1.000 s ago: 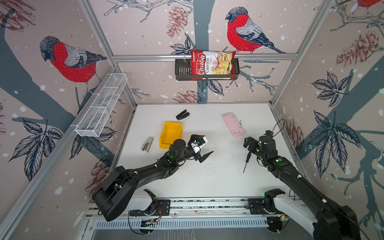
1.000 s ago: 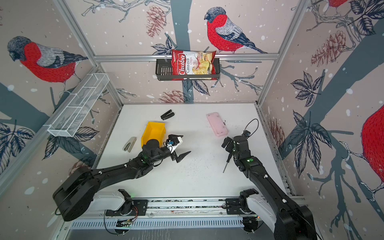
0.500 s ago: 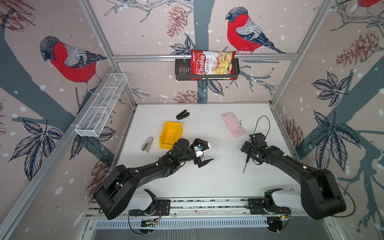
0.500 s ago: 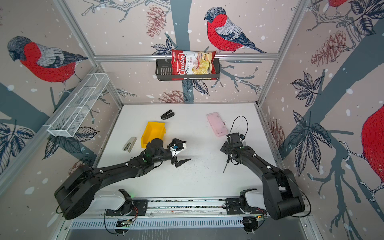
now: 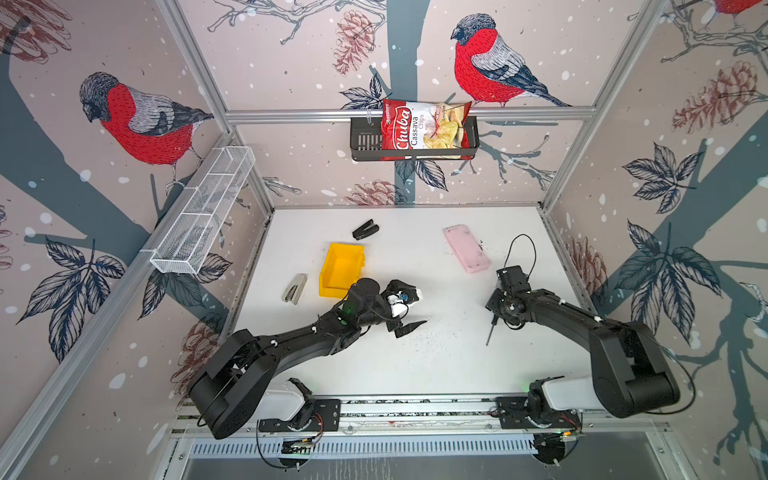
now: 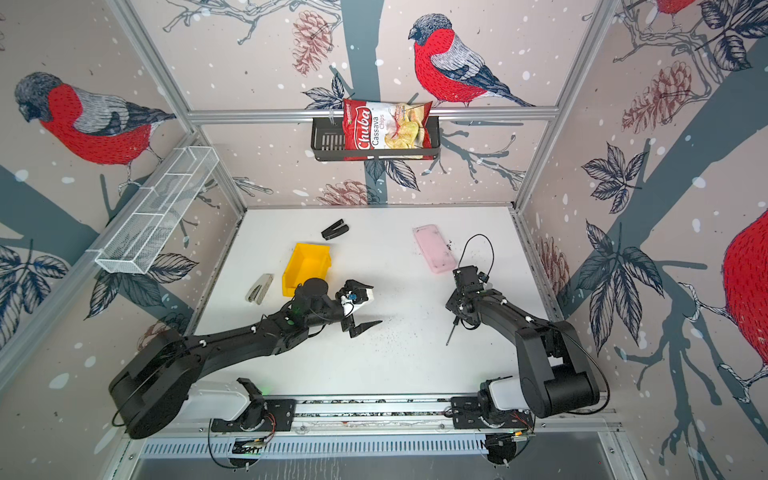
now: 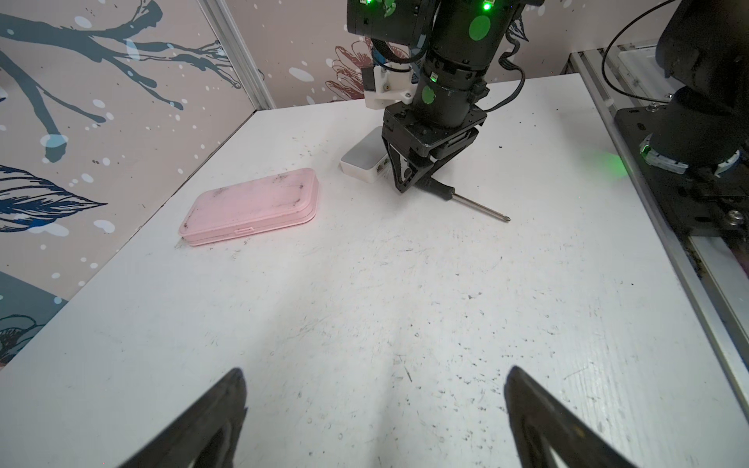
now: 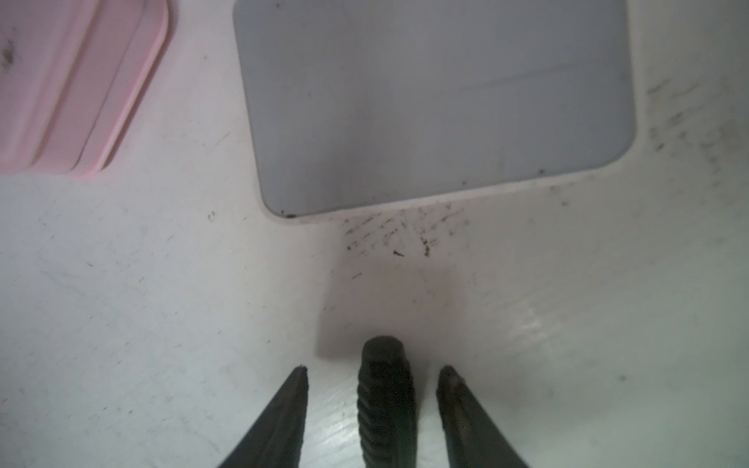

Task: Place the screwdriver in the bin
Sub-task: 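Reach the right gripper to the black-handled screwdriver while the left arm lifts forward, then close the right gripper on the screwdriver handle and lift it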

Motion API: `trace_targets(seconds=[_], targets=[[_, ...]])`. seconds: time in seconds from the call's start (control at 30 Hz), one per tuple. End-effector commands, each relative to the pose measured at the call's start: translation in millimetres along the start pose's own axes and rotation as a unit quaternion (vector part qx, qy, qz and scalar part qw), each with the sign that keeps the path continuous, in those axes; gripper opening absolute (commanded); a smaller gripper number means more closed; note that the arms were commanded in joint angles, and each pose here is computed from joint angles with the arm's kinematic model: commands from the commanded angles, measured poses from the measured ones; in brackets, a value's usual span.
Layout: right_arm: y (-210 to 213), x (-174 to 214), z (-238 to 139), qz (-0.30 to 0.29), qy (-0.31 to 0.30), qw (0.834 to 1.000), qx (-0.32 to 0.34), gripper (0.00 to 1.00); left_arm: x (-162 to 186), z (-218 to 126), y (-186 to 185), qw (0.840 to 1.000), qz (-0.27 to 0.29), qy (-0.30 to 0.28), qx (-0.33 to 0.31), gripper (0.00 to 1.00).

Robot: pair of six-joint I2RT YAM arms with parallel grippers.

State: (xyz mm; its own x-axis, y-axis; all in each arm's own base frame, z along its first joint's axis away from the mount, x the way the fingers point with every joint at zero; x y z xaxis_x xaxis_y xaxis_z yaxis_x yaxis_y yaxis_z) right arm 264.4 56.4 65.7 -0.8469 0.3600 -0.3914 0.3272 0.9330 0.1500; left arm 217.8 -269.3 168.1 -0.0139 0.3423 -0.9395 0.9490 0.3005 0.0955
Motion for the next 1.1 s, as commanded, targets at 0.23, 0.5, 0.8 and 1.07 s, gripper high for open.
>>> trace_targets(seconds=[0.23,0.5,0.8,1.07], targets=[[-10.3,11.3,6.4,-0.005,0.025,1.000,0.018,0.36,0.3,1.8,-1.5,1.000,0.000,-0.001,0.001,0.97],[-16.0,11.5,8.3,-0.002,0.027,0.999,0.026,0.21,1.7,3.1,-1.0,1.000,-0.003,0.001,0.000,0.97],[-14.2,5.8,2.6,0.000,0.014,1.000,0.020,0.12,1.2,3.0,-1.0,1.000,-0.007,0.000,-0.001,0.97],[-11.5,-3.1,-7.3,0.002,-0.008,1.000,0.012,0.11,-0.5,3.4,0.9,1.000,-0.018,-0.004,-0.007,0.97]])
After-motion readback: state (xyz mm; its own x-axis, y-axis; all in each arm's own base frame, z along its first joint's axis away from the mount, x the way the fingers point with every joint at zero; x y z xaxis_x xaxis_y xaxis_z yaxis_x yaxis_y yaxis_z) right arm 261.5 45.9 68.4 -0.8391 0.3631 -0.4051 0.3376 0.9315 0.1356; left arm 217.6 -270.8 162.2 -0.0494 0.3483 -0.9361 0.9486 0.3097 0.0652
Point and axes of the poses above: each gripper's point midway between its finger pads, its own z axis out along the fingers, its own y axis along the line the jaws close on, x = y × z, the point moved 5 cm from there along -z, back along the fingers, and after that the axes turned 9 degrees about -z, right-handed, at the moved point
